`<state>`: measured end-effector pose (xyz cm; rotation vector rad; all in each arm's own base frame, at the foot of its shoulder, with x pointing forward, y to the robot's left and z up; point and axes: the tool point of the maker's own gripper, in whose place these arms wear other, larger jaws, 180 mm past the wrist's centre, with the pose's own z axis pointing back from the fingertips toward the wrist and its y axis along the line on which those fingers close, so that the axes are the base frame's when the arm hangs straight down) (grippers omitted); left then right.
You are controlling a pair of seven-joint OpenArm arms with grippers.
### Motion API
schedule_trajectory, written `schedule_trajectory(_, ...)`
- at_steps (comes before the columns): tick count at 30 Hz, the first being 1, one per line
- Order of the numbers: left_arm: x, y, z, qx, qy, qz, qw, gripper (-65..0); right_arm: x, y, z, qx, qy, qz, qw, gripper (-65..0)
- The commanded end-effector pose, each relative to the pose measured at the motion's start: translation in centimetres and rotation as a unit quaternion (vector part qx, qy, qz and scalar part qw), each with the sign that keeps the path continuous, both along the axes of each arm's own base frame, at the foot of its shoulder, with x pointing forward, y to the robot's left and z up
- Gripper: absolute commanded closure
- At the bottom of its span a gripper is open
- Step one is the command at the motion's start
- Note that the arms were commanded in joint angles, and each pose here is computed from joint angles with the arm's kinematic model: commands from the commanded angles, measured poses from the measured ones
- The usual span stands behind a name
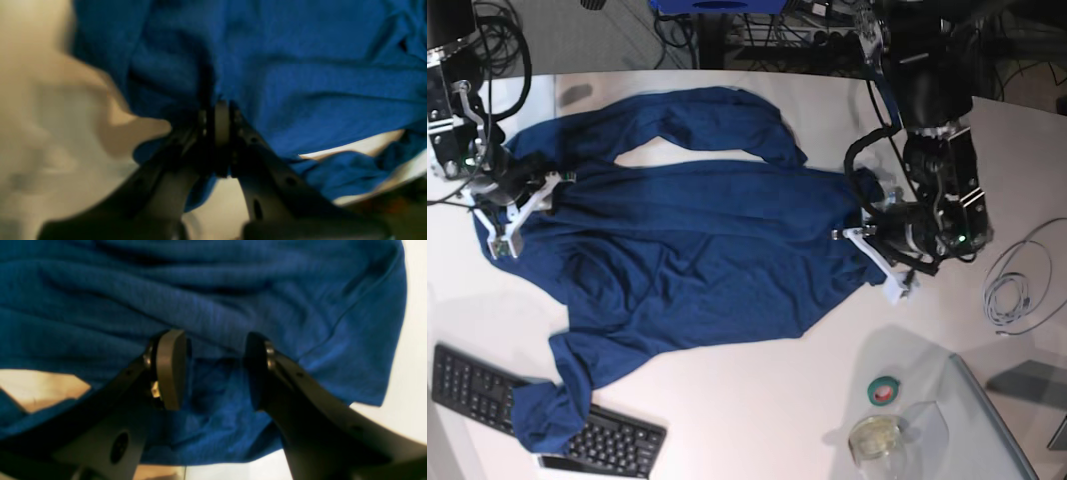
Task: Layout the t-shirt on the table in an organized manner, then fold the t-shirt properly
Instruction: 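Release the shirt with both grippers and raise the left gripper, then reach the right gripper across to the shirt side and grasp it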
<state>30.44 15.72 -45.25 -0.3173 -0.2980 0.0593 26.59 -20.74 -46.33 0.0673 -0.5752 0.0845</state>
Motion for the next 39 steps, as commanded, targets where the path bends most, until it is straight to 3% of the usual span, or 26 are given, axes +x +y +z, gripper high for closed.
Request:
schedule_trajectory(1, 1.7, 0.0, 1.0, -0.006, -0.02, 0.001, 1.0, 0.0, 0.8, -0.4, 0.9, -0.003, -0.017, 0.003, 0.9998, -27.9)
schedule_trajectory(7, 3.9, -0.2, 1.6, -0.029, -0.034, 0.021, 0.999, 0.0, 0.4, -0.4, 0.6, -0.003, -0.012, 0.003, 0.9999, -27.9)
schedule_trajectory(11, 5.3, -0.4, 2.7, -0.036, -0.051, 0.027, 0.998, -28.6, 0.4, -0.6, 0.7, -0.005, -0.012, 0.003, 0.9999, -27.9)
schedule_trajectory(13, 5.8, -0.4, 3.2, -0.037, -0.058, 0.029, 0.997, -39.7, 0.4, -0.6, 0.7, -0.005, -0.012, 0.003, 0.9999, -27.9)
schedule_trajectory(15, 6.6, -0.3, 3.7, -0.037, -0.072, 0.032, 0.996, -46.6, 0.4, -0.4, 0.7, -0.004, -0.013, 0.004, 0.9999, -27.9)
schedule_trajectory(18, 8.1, -0.1, 4.8, -0.036, -0.107, 0.042, 0.993, -47.9, 0.6, -0.2, 0.9, -0.002, -0.017, 0.007, 0.9998, -27.9)
schedule_trajectory(20, 7.6, 0.2, 4.7, -0.031, -0.098, 0.037, 0.994, -47.9, 0.8, 0.7, 1.4, 0.002, -0.024, 0.019, 0.9995, -27.9)
schedule_trajectory(23, 5.0, 1.7, 3.7, -0.004, -0.09, 0.038, 0.995, -47.7, 1.0, 3.1, 2.3, 0.009, -0.037, 0.056, 0.9977, -27.9)
schedule_trajectory(28, 0.2, 6.4, 3.8, 0.075, -0.175, 0.047, 0.981, -47.7, 1.3, 7.2, 4.3, 0.029, -0.065, 0.107, 0.9917, -27.9)
schedule_trajectory(33, -5.3, 10.0, 3.0, 0.119, -0.25, 0.038, 0.96, -47.7, 2.7, 14.8, 6.7, 0.052, -0.098, 0.216, 0.9701, -27.9)
schedule_trajectory(37, -8.8, 11.7, 2.4, 0.138, -0.259, 0.039, 0.955, -47.7, 2.2, 23.2, 7.2, 0.076, -0.09, 0.311, 0.9431, -28.4)
schedule_trajectory(39, -10.1, 13.7, 2.1, 0.151, -0.25, 0.065, 0.954, -47.7, 1.7, 27.0, 7.3, 0.085, -0.076, 0.346, 0.9313, -28.5)
